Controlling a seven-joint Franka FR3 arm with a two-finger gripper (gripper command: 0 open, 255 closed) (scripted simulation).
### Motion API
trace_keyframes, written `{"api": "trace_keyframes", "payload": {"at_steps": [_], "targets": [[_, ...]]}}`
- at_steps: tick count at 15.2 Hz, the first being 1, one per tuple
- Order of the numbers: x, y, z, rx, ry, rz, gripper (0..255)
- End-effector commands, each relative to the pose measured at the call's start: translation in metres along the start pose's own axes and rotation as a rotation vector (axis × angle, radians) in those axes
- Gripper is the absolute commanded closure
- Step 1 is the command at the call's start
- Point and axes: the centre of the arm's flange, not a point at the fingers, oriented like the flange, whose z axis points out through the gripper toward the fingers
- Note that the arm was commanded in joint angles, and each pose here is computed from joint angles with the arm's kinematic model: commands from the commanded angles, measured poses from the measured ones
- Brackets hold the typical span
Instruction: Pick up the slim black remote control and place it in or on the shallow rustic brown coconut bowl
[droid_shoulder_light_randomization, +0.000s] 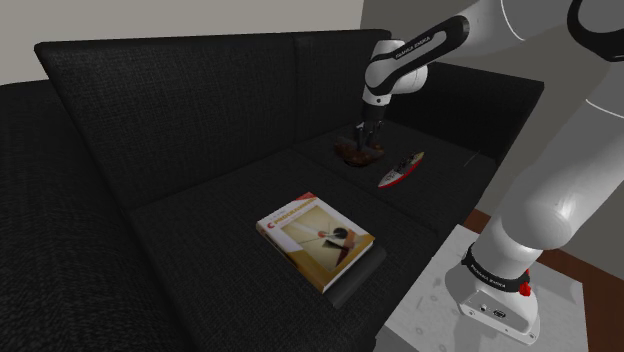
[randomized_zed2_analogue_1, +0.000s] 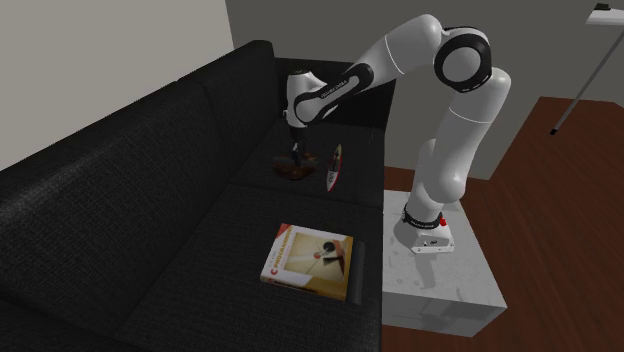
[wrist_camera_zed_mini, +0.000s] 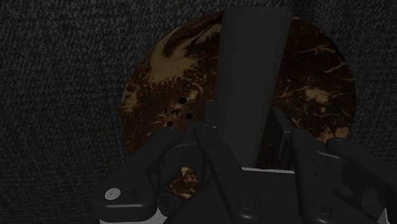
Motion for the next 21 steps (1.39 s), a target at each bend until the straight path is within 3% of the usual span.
{"api": "trace_keyframes", "payload": {"at_steps": [1, 4, 5, 10, 14, 21], "targets": [[0.000, 0.000, 0.001, 0.000, -0.001, 0.000, 255], [0.000, 0.000, 0.001, 0.000, -0.001, 0.000, 255], [0.000, 0.000, 0.001, 0.000, -0.001, 0.000, 0], [0.000, 0.000, 0.001, 0.000, -0.001, 0.000, 0], [0.000, 0.000, -0.049, 0.000, -0.001, 0.000, 0], [0.000, 0.000, -0.049, 0.000, -0.001, 0.000, 0]]}}
